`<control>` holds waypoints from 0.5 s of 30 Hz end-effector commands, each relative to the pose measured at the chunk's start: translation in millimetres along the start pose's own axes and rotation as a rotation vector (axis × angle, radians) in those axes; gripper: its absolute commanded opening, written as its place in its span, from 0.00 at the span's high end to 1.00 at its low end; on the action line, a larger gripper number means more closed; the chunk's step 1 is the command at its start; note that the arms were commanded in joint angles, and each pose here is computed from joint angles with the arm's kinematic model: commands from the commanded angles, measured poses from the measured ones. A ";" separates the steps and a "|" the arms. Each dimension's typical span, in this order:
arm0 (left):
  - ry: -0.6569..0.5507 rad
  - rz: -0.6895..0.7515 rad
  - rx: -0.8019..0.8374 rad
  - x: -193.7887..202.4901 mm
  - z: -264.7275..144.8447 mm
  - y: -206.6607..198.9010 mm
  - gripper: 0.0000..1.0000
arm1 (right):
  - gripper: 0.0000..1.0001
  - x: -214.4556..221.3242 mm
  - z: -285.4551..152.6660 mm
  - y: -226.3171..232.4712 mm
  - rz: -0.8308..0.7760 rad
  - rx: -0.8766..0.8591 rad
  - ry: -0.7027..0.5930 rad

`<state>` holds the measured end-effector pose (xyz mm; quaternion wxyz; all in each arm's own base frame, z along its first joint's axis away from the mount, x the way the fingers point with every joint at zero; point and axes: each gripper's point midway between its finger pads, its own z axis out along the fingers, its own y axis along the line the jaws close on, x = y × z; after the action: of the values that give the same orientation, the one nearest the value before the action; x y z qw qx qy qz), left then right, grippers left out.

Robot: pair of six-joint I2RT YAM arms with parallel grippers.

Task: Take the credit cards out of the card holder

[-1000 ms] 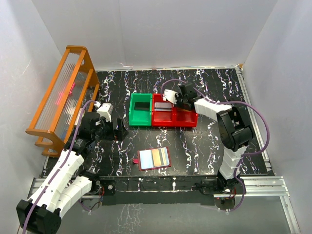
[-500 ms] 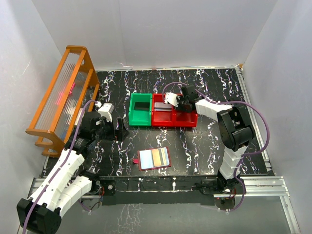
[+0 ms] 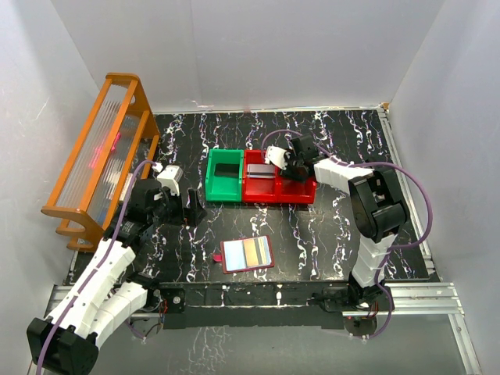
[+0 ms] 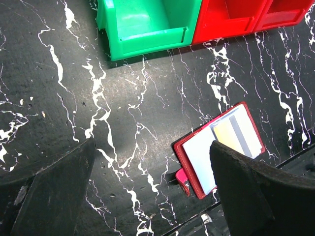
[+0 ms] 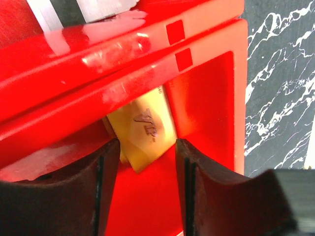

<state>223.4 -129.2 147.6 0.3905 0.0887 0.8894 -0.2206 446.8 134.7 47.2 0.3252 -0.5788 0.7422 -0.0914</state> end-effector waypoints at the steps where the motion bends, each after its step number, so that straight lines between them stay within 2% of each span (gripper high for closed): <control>1: -0.018 0.004 -0.034 -5.8 -3.7 5.1 0.01 | 0.51 -3.8 0.9 -5.2 0.015 0.025 -0.024; 10: -0.025 0.001 -0.049 -6.1 -4.9 7.5 0.01 | 0.50 -8.0 -3.3 -15.9 0.059 0.073 -0.033; 15: -0.019 0.003 -0.039 -5.5 -3.7 6.0 0.01 | 0.48 -27.2 -23.4 -22.8 0.101 0.076 -0.111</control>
<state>226.3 -122.7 145.9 0.3951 0.0793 0.8925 -0.2025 446.1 134.9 46.3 0.3302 -0.5583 0.7564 -0.0847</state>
